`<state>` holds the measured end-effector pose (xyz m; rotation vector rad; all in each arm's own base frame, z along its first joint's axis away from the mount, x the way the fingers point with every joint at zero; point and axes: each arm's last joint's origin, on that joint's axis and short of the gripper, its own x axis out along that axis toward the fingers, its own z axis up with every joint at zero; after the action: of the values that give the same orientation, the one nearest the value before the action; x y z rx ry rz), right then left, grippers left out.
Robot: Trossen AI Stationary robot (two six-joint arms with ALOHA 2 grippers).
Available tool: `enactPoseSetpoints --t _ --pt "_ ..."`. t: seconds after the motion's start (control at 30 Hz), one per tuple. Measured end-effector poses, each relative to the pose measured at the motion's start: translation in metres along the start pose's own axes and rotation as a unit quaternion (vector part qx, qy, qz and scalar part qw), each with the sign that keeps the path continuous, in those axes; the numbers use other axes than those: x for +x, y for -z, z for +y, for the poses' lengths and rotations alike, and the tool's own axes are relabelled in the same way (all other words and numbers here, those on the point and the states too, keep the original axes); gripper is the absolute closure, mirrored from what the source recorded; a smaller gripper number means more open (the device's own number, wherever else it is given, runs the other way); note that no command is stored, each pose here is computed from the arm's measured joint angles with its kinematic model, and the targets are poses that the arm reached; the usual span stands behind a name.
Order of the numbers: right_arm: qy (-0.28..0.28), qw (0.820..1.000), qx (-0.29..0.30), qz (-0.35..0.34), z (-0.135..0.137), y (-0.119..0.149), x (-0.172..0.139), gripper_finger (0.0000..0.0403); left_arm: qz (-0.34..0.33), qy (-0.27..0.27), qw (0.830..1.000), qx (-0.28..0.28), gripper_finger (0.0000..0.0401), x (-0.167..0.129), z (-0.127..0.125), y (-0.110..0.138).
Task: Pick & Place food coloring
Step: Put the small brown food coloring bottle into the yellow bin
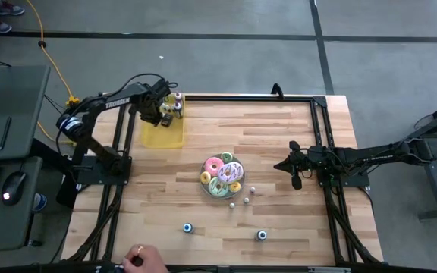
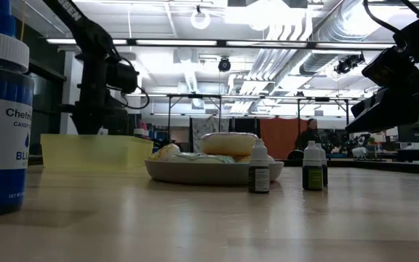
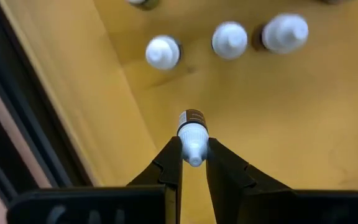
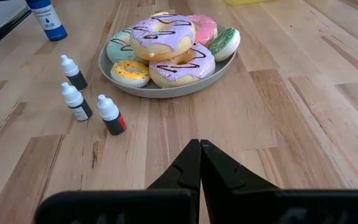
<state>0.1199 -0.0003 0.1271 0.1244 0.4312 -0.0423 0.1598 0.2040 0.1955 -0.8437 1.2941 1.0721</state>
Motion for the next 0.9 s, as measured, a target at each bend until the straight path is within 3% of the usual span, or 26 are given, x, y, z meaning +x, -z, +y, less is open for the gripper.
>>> enactPoseSetpoints --t 0.67,0.9 --pt "0.0 1.0 0.0 0.0 0.0 0.0 0.0 0.0402 -0.023 -0.019 0.999 -0.045 0.0358 0.0111 -0.0029 -0.0079" --pt "0.0 1.0 0.0 0.0 0.0 0.0 0.0 0.0402 -0.023 -0.021 0.999 -0.045 0.0305 0.0112 -0.0028 -0.0079"
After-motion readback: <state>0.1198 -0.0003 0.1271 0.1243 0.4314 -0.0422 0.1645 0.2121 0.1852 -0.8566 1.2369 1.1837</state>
